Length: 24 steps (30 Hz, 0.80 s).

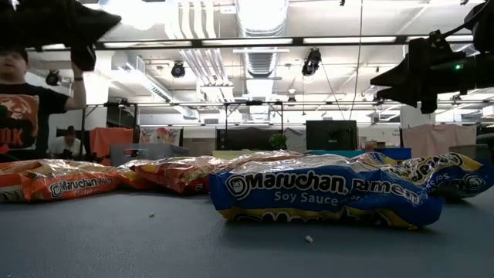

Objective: Sort Maruchan noodles
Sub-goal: Put the red noodle pack into the yellow bin

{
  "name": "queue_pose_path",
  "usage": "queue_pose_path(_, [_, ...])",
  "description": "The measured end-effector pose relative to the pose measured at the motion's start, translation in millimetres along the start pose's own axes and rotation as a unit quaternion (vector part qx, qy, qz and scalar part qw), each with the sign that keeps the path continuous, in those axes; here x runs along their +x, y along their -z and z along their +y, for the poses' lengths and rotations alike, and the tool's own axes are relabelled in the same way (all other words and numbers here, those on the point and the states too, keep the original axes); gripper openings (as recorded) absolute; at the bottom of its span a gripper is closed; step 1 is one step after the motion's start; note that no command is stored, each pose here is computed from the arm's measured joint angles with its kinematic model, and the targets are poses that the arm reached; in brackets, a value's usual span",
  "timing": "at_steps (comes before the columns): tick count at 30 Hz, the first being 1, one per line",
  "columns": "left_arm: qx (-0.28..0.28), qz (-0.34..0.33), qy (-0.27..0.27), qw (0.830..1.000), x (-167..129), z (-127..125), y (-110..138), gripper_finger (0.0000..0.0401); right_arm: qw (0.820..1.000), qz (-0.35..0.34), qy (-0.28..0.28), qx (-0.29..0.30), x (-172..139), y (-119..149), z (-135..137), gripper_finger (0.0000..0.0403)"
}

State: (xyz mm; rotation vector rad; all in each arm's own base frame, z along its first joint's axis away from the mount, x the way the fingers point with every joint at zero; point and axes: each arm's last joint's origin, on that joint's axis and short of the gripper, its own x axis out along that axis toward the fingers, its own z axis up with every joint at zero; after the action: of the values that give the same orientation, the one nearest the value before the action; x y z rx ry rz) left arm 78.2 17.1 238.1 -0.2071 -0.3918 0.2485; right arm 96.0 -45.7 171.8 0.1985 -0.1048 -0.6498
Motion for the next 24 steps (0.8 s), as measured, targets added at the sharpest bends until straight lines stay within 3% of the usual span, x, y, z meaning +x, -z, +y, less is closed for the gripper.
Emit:
queue_pose_path(5, [0.063,-0.078,0.011,0.995,-1.1,-3.2,-15.1,0.0000,1.000,-0.005,-0.002,0.004,0.0,-1.1,0.3,0.0240])
queue_pose_path(8, [0.102,-0.100,0.010,0.990,-1.5,-4.1,-19.0,0.0000,0.999,-0.008,-0.006,0.036,0.0,-1.8,0.6,0.0240])
queue_pose_path(11, [0.124,-0.104,0.008,0.987,-1.1,-4.3,-19.8,0.0000,0.998,-0.011,-0.005,0.057,0.0,-2.3,0.6,0.0240])
queue_pose_path(13, [0.132,-0.102,0.008,0.986,-0.7,-4.2,-19.4,0.0000,0.996,-0.057,-0.003,0.070,-0.2,-11.1,1.6,0.0240])
queue_pose_path(16, [0.137,-0.092,0.006,0.986,1.4,-4.0,-17.3,0.0000,0.991,-0.097,-0.047,0.085,-0.8,-21.5,5.7,0.0240])
queue_pose_path(19, [0.139,-0.075,0.005,0.987,4.8,-3.7,-13.7,0.0000,0.989,-0.094,-0.071,0.092,2.0,-31.1,10.0,0.0240])
queue_pose_path(24, [0.139,-0.078,0.006,0.987,13.6,-4.5,-12.4,0.0000,0.992,-0.074,-0.066,0.079,16.7,-53.5,19.3,0.0240])
